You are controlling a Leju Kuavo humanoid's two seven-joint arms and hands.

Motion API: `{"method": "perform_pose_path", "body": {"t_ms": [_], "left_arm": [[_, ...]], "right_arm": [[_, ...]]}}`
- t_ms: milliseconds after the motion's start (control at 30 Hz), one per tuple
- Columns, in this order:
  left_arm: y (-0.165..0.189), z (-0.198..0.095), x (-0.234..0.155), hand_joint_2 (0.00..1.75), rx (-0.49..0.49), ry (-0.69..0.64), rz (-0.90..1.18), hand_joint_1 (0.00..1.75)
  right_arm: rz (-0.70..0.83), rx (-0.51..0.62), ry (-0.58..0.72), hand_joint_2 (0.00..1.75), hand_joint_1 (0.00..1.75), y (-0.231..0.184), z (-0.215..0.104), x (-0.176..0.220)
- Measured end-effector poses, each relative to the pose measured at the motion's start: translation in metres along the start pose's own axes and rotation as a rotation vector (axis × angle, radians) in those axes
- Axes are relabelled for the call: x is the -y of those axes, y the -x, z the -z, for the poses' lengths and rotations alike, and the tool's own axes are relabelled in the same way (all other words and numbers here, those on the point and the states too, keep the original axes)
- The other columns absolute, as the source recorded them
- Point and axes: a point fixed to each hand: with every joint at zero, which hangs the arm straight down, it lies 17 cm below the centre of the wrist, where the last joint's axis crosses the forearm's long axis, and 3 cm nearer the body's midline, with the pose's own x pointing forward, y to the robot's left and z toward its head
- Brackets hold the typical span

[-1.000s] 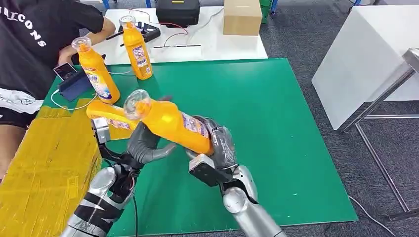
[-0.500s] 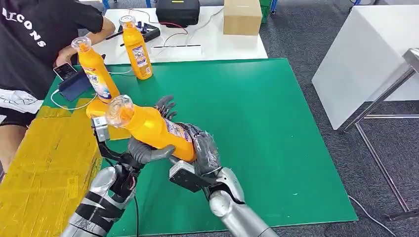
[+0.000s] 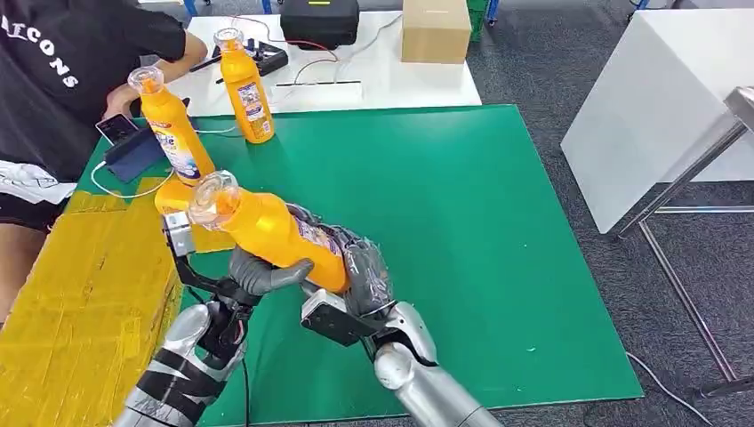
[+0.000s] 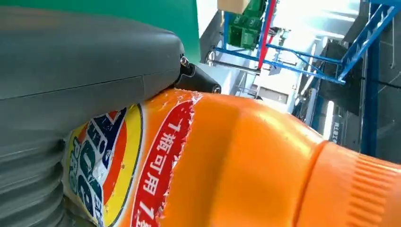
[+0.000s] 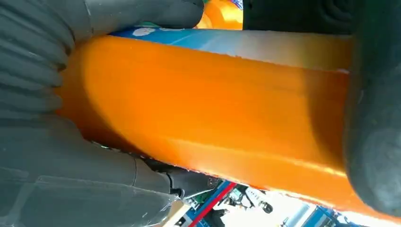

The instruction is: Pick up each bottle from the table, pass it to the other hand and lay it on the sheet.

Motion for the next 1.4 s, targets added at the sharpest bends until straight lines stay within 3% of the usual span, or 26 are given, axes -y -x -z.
{"method": "perform_pose_path", "body": {"t_ms": [233, 267, 300, 333, 467, 567, 667, 800, 967, 1033, 1100, 1233, 1400], "left_arm": [[0.0, 0.0, 0.0, 1.75, 0.002, -0.009, -0.01, 1.75], [0.001, 0.0, 0.0, 1.75, 0.002, -0.01, -0.01, 1.75], [0.0, 0.0, 0.0, 1.75, 0.002, -0.011, -0.011, 1.75], [0.0, 0.0, -0.001, 1.75, 0.003, -0.013, -0.011, 1.75], [-0.006, 0.002, -0.013, 1.75, 0.03, -0.074, 0.004, 1.75], [-0.022, 0.003, -0.042, 1.75, 0.087, -0.2, 0.147, 1.75], [-0.052, -0.006, -0.087, 1.75, 0.168, -0.378, 0.439, 1.75], [-0.106, -0.027, -0.123, 1.75, 0.283, -0.604, 1.061, 1.75], [-0.12, -0.037, -0.134, 1.75, 0.293, -0.665, 1.229, 1.75], [-0.125, -0.038, -0.133, 1.75, 0.289, -0.679, 1.389, 1.75], [-0.126, -0.039, -0.138, 1.75, 0.216, -0.686, 1.698, 1.75], [-0.099, -0.039, -0.185, 1.75, -0.13, -0.65, 2.315, 1.75], [-0.026, -0.046, -0.241, 1.75, -0.447, -0.335, 2.29, 1.75]], "right_arm": [[0.006, -0.006, -0.001, 1.75, 1.69, 0.001, 0.0, -0.002], [0.006, -0.006, 0.0, 1.75, 1.17, 0.001, 0.0, -0.002], [0.006, -0.005, 0.0, 1.75, 0.05, 0.001, 0.0, -0.002], [0.007, -0.006, 0.0, 1.75, 0.0, 0.001, 0.0, -0.002], [0.046, -0.02, 0.012, 1.75, 0.0, 0.003, -0.004, -0.002], [0.107, -0.035, 0.036, 1.75, 0.0, 0.003, -0.013, 0.003], [0.143, -0.027, 0.09, 1.75, 0.0, -0.001, -0.022, 0.024], [0.149, 0.023, 0.177, 1.75, 0.0, -0.016, -0.032, 0.066], [0.14, 0.062, 0.231, 1.75, 0.0, -0.029, -0.039, 0.094], [0.136, 0.074, 0.249, 1.75, 0.0, -0.033, -0.041, 0.102], [0.132, 0.086, 0.268, 1.75, 0.0, -0.037, -0.043, 0.111], [0.111, 0.106, 0.302, 1.75, 0.0, -0.043, -0.045, 0.13], [0.084, 0.126, 0.326, 1.75, 0.0, -0.053, -0.047, 0.149]]}}
